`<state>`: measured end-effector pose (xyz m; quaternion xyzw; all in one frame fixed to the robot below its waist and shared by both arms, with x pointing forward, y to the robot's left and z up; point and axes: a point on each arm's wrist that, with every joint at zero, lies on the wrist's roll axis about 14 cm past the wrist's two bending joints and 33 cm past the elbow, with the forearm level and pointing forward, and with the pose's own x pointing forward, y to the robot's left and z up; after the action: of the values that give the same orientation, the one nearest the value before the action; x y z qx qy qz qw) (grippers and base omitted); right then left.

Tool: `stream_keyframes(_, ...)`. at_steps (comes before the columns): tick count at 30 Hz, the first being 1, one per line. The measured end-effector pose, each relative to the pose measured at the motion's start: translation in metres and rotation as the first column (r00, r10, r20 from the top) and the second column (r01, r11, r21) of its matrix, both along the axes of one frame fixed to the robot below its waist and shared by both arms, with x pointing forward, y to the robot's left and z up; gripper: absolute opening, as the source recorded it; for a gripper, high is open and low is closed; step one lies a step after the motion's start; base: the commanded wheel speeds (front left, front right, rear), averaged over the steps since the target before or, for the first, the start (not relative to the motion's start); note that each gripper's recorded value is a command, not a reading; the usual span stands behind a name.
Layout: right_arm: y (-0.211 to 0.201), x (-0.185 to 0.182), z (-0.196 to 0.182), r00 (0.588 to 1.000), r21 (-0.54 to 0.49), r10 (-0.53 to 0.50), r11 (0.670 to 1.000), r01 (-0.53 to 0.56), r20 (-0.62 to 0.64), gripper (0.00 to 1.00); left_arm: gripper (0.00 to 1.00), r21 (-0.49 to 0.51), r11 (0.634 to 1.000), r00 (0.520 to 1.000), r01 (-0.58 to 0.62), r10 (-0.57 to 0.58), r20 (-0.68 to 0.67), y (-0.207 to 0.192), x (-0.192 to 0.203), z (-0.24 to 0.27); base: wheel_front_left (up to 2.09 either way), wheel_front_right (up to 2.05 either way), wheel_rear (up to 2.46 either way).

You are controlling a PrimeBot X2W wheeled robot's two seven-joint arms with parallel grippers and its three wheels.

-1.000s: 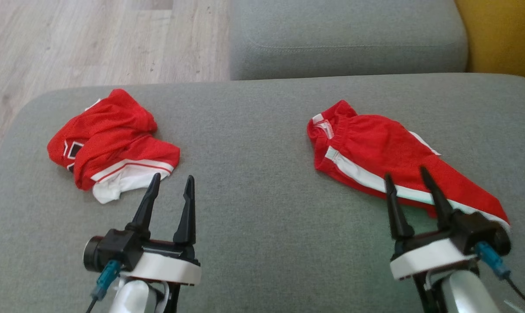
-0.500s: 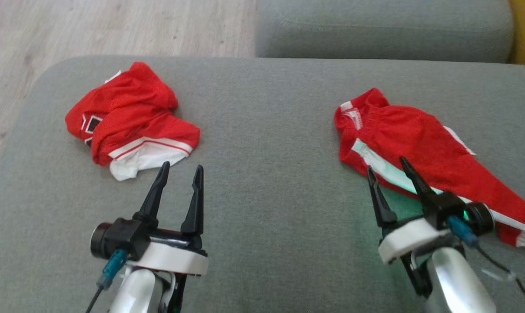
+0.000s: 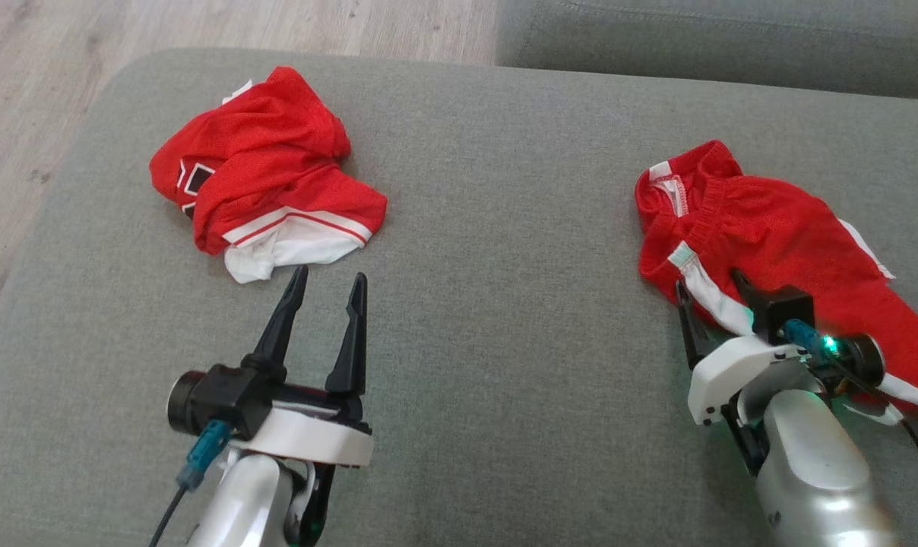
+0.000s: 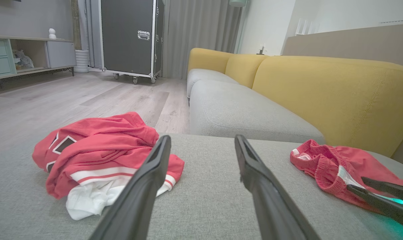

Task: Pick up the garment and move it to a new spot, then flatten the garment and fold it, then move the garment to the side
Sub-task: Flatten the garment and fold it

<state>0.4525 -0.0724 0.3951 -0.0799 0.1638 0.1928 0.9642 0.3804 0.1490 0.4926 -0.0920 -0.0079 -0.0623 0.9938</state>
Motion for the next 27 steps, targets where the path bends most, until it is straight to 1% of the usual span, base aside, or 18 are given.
stream_keyframes(2, 0.000, -0.001, -0.009, 0.999, -0.005, 0.000, 1.000, 0.000, -0.036, 1.00, 1.00, -0.001, 1.000, 1.000, -0.005, 0.005, -0.002, 0.001, 0.001, -0.001, 0.00, 0.00, 0.00)
stream_keyframes(3, 0.001, -0.002, -0.013, 0.999, 0.001, -0.001, 1.000, 0.001, -0.054, 0.96, 1.00, -0.005, 1.000, 1.000, -0.006, 0.006, -0.004, 0.001, 0.002, -0.001, 0.00, 0.00, 0.00)
stream_keyframes(4, 0.003, -0.003, -0.017, 0.998, 0.005, 0.003, 1.000, -0.003, -0.070, 0.31, 1.00, -0.005, 1.000, 1.000, -0.007, 0.006, -0.007, 0.001, 0.002, -0.002, 0.00, 0.00, 0.00)
stream_keyframes(5, 0.005, -0.003, -0.019, 0.997, 0.009, 0.007, 1.000, -0.006, -0.082, 0.00, 1.00, -0.005, 1.000, 1.000, -0.006, 0.006, -0.009, 0.001, 0.003, -0.003, 0.00, 0.00, 0.00)
stream_keyframes(8, 0.015, -0.002, -0.018, 0.995, 0.032, 0.029, 0.999, -0.026, -0.092, 0.00, 1.00, -0.006, 1.000, 1.000, -0.001, 0.001, -0.012, -0.001, 0.004, -0.004, 0.00, 0.00, 0.00)
stream_keyframes(13, 0.039, -0.009, -0.005, 0.993, 0.108, 0.094, 0.990, -0.086, -0.069, 0.00, 1.00, -0.007, 1.000, 1.000, 0.013, -0.013, -0.002, -0.005, 0.006, -0.001, 0.00, 0.00, 0.00)
stream_keyframes(20, 0.085, -0.030, 0.025, 0.978, 0.241, 0.210, 0.949, -0.202, -0.007, 0.00, 1.00, -0.009, 0.999, 0.999, 0.031, -0.031, 0.021, -0.011, 0.006, 0.007, 0.00, 0.00, 0.00)
stream_keyframes(24, 0.108, -0.044, 0.034, 0.961, 0.283, 0.278, 0.921, -0.268, 0.006, 0.00, 1.00, -0.009, 0.999, 0.999, 0.035, -0.035, 0.029, -0.012, 0.005, 0.010, 0.00, 0.00, 0.00)
stream_keyframes(27, 0.117, -0.053, 0.032, 0.949, 0.288, 0.314, 0.910, -0.299, -0.007, 0.00, 1.00, -0.008, 0.999, 0.999, 0.034, -0.034, 0.031, -0.012, 0.005, 0.011, 0.00, 0.00, 0.00)
